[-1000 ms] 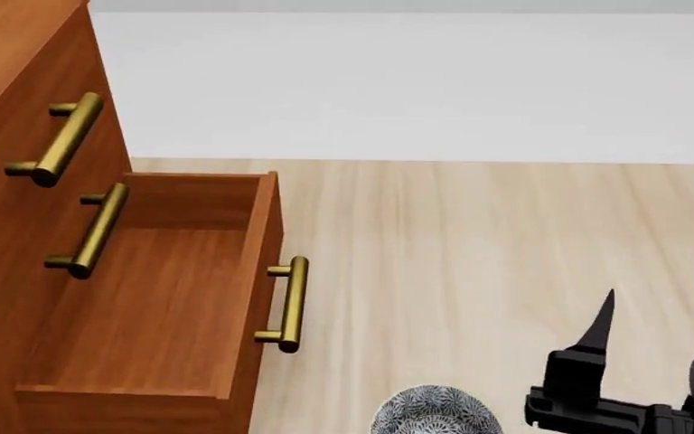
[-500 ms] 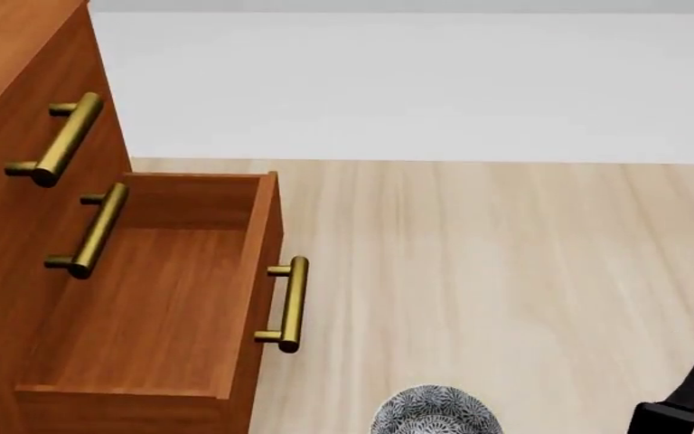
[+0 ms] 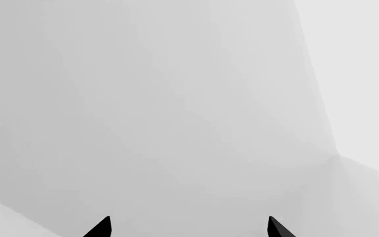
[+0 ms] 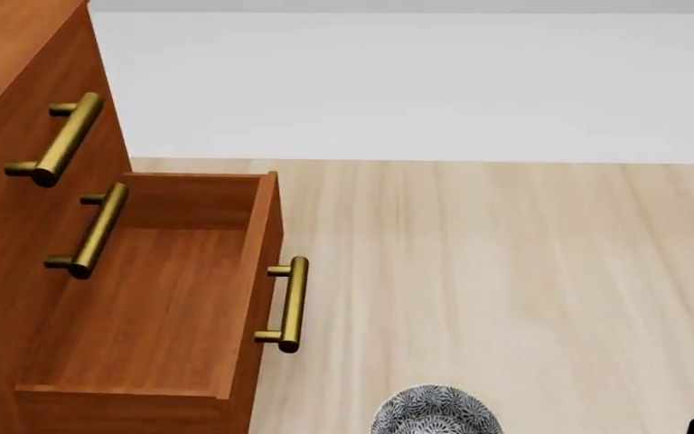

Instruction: Put the wine bottle in the bottom drawer of the cabinet.

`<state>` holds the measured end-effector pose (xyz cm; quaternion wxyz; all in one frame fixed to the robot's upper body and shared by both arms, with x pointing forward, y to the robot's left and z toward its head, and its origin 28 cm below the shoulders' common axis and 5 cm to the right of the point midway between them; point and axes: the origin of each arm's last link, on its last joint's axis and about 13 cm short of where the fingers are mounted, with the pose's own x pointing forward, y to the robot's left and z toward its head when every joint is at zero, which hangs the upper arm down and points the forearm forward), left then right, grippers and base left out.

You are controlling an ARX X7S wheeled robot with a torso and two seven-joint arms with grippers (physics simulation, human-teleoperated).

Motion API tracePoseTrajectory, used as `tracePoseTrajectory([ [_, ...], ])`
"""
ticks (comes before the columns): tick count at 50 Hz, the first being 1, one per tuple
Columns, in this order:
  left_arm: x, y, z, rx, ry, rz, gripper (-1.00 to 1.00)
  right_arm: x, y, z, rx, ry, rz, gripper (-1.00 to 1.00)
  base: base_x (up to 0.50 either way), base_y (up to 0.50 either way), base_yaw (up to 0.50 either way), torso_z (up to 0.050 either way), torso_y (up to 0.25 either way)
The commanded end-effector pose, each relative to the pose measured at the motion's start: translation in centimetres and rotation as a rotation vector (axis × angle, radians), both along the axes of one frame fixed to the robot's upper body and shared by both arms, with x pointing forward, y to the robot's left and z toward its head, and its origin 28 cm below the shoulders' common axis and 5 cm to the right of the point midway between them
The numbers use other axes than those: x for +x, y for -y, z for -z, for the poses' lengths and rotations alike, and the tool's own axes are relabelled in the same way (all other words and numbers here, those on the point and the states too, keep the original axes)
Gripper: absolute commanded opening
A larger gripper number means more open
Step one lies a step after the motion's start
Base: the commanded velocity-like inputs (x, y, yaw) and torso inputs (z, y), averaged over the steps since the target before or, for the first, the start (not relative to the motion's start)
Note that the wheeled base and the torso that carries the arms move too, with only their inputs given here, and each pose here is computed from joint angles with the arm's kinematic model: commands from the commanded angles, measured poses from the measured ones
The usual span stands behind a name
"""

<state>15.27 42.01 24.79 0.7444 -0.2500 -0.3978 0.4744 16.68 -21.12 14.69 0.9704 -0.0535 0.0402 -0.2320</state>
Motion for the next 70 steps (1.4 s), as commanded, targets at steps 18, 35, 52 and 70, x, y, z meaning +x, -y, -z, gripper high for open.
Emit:
tracePoseTrajectory([
  [18, 0.1, 0.1, -0.3, 0.023, -0.018, -0.004, 1.0, 0.6, 1.9, -0.3, 0.01, -0.01, 0.074, 1.0, 0.0, 0.0, 0.0, 0.0, -0.027],
  [35, 0.0, 0.1, -0.6, 0.023, -0.019, -0.007, 1.0, 0.6, 2.1, 0.1, 0.016, -0.018, 0.082, 1.0, 0.0, 0.0, 0.0, 0.0, -0.196],
  [52, -0.1, 0.1, 0.1, 0.021, -0.004, -0.003, 1.0, 0.6, 2.6, -0.5, 0.0, -0.006, 0.097, 1.0, 0.0, 0.0, 0.0, 0.0, -0.134],
  [70, 0.0, 0.2, -0.4, 0.031, -0.01, 0.002, 1.0, 2.9, 4.0, 0.0, 0.072, -0.037, 0.112, 1.0, 0.0, 0.0, 0.0, 0.0, 0.0],
])
